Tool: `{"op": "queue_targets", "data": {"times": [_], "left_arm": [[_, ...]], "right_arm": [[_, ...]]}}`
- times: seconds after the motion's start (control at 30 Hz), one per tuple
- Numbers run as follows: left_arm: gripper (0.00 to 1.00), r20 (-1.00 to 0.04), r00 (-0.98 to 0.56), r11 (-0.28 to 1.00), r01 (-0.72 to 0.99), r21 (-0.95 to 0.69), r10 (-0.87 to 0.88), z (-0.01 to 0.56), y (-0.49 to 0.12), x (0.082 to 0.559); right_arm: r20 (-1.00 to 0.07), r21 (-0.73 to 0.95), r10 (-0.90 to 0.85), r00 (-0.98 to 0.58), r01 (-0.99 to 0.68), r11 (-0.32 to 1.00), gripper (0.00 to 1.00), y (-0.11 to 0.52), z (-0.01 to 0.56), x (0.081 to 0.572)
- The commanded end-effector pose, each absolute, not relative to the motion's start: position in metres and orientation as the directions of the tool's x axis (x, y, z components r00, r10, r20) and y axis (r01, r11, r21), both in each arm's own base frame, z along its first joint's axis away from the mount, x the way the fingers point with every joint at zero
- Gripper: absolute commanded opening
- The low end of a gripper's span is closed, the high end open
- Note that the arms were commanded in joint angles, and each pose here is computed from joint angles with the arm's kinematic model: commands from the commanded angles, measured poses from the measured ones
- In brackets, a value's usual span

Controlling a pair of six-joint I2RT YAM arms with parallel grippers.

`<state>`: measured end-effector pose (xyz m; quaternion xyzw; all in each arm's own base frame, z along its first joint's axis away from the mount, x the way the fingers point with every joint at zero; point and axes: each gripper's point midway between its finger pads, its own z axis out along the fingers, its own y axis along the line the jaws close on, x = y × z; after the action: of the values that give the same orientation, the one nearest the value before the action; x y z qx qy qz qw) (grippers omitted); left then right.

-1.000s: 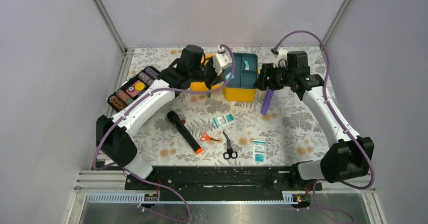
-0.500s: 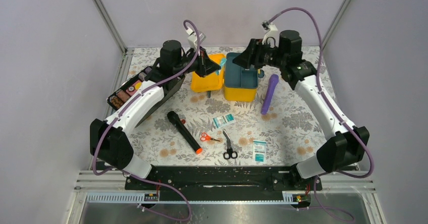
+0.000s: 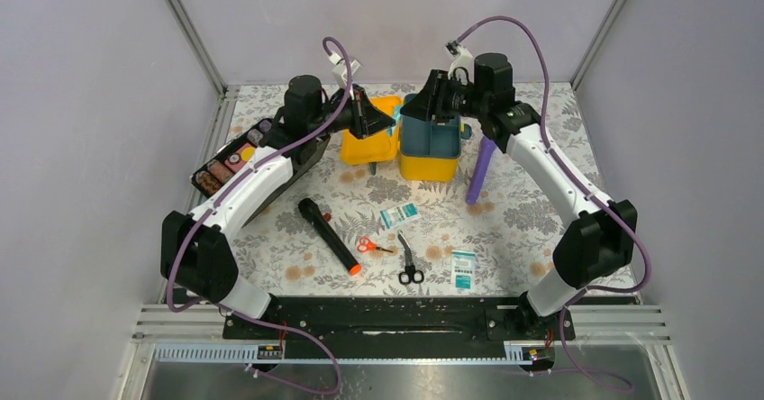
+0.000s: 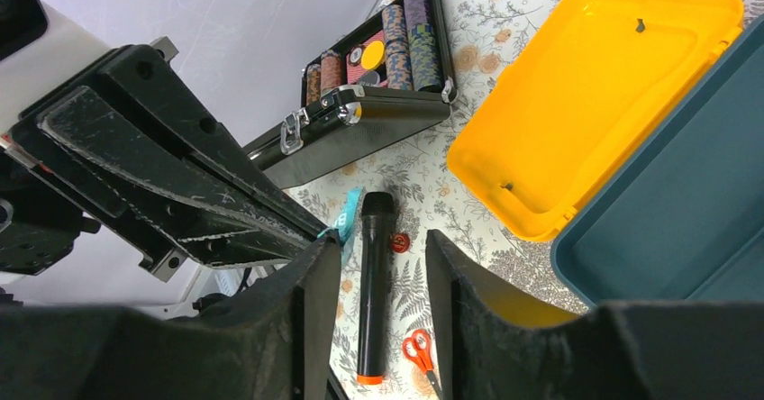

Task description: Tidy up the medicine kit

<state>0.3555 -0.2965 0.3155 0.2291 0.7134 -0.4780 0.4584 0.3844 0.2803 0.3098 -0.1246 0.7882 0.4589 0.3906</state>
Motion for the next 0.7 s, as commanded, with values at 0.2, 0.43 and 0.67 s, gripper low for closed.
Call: {"op": "queue_targets", "data": {"times": [0.2,0.43,0.67], "left_arm": [[0.00,-0.903,-0.404,0.402,0.810,-0.427,-0.145,0.340,-0.291,0.345],[0.00,-0.903,-0.403,0.401,0.810,-0.428,-0.150,0.340,-0.292,0.346],[0.16,-0.903,-0.405,0.435,0.794,-0.425,-0.141,0.334,-0.289,0.352]], "right_arm": [[-0.751,0.622,0.157,-0.642,-0.606,0.496,0.37,0.302,0.330,0.381],[-0.741,0.628,0.148,-0.655,-0.597,0.498,0.21,0.304,0.321,0.379],[-0.753,0.610,0.130,-0.645,-0.610,0.506,0.00,0.303,0.316,0.381]]}}
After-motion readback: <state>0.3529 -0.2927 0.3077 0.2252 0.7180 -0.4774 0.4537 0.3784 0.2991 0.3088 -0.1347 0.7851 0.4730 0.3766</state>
